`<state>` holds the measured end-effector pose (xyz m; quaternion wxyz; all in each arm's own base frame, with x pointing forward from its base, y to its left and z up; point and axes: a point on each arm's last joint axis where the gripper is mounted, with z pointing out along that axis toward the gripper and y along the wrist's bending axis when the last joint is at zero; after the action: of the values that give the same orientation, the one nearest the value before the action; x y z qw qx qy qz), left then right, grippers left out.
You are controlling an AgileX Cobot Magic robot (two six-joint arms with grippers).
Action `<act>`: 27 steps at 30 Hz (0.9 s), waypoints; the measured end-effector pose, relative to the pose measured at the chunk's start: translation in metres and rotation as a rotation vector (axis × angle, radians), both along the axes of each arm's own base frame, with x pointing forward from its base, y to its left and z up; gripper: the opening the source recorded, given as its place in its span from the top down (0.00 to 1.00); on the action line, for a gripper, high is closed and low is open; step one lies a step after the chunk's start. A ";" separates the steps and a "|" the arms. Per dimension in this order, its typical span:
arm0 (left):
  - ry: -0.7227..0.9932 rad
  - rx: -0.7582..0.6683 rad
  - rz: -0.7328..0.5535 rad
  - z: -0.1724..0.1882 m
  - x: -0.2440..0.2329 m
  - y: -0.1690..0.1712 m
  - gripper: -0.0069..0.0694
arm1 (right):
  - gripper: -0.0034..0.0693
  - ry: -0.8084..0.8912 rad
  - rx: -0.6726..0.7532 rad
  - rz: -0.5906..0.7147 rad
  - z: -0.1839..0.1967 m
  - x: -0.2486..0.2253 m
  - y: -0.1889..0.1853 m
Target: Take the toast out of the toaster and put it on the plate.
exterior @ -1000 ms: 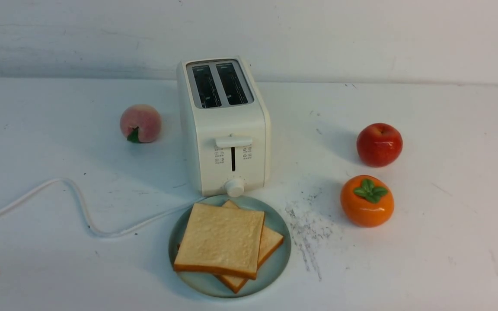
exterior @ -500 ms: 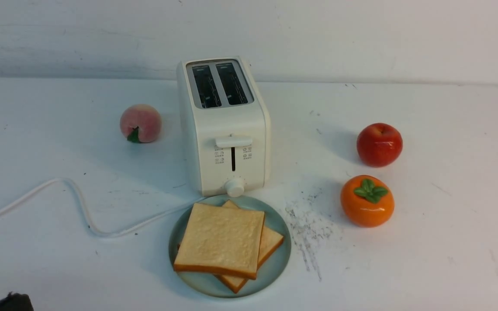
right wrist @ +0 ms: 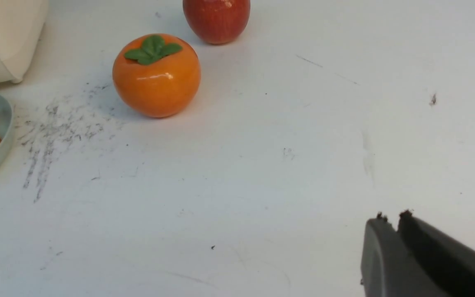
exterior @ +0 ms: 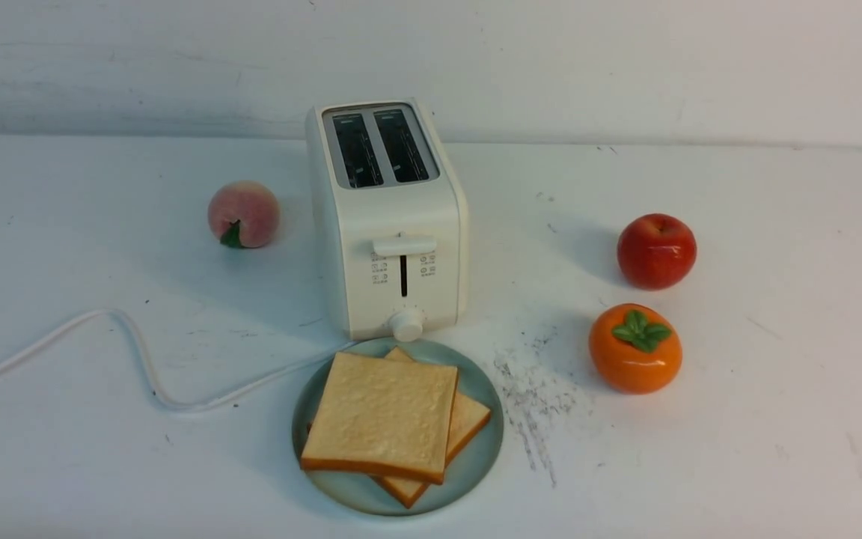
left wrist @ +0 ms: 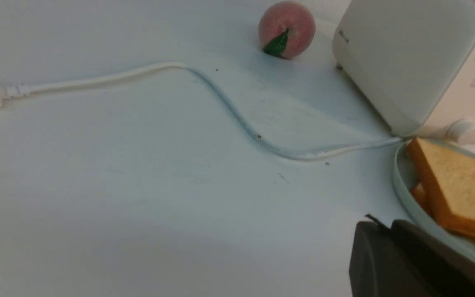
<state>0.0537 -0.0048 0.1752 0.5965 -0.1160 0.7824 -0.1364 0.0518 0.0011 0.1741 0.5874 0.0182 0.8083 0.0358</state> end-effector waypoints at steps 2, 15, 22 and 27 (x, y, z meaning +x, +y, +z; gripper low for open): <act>0.055 0.012 -0.001 -0.005 -0.001 0.000 0.86 | 0.88 0.000 0.000 0.000 0.000 0.000 0.000; 0.073 0.011 0.000 -0.007 -0.002 0.000 0.86 | 0.88 0.000 0.000 0.000 0.000 0.000 0.000; 0.073 0.011 -0.001 -0.007 -0.002 0.000 0.84 | 0.88 0.000 0.000 0.000 0.000 0.000 0.000; 0.073 0.011 -0.001 -0.007 -0.002 0.000 0.84 | 0.88 0.000 0.000 0.000 0.000 0.000 0.000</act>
<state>0.0519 -0.0045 0.1680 0.5680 -0.1174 0.8045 -0.1279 0.0518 0.0011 0.1741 0.5874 0.0182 0.8083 0.0358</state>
